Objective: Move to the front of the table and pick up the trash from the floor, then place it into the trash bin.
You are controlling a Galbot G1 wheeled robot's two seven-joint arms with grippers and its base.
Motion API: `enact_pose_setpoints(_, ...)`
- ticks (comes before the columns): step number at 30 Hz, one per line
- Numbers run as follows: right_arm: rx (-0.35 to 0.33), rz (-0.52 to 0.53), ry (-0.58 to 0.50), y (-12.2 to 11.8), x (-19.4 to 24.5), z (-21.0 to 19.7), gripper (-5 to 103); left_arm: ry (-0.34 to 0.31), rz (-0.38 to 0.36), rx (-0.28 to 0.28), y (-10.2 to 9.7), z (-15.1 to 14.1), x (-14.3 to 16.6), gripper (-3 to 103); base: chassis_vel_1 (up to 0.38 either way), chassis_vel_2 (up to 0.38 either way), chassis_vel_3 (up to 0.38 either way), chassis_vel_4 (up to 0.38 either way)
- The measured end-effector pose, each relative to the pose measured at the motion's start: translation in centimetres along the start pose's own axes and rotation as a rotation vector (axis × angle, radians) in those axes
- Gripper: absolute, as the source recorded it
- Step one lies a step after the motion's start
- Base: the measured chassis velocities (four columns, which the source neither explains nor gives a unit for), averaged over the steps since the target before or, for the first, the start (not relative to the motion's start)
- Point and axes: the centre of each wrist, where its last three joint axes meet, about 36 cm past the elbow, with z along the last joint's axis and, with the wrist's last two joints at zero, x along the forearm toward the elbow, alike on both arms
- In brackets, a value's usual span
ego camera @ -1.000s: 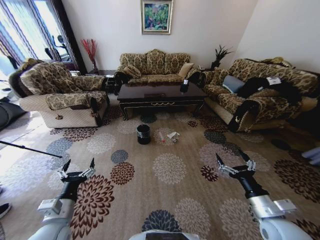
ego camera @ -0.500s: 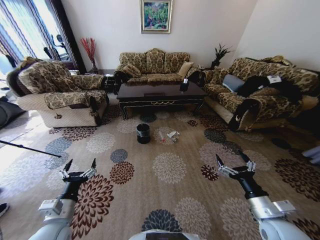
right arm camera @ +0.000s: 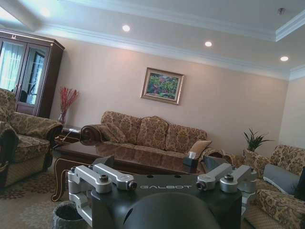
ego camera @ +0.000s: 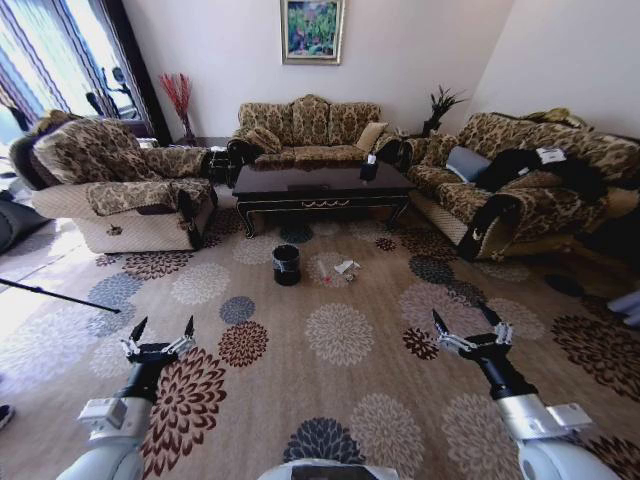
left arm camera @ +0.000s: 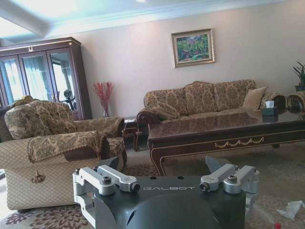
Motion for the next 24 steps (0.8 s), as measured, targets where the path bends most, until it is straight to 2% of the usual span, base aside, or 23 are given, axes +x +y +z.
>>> enact_pose_setpoints(24, 0.01, 0.001, -0.004, 0.12, 0.27, 0.39, 100, 0.008, 0.006, 0.006, -0.02, 0.51, 0.22, 100, 0.0, 0.0, 0.0, 0.0)
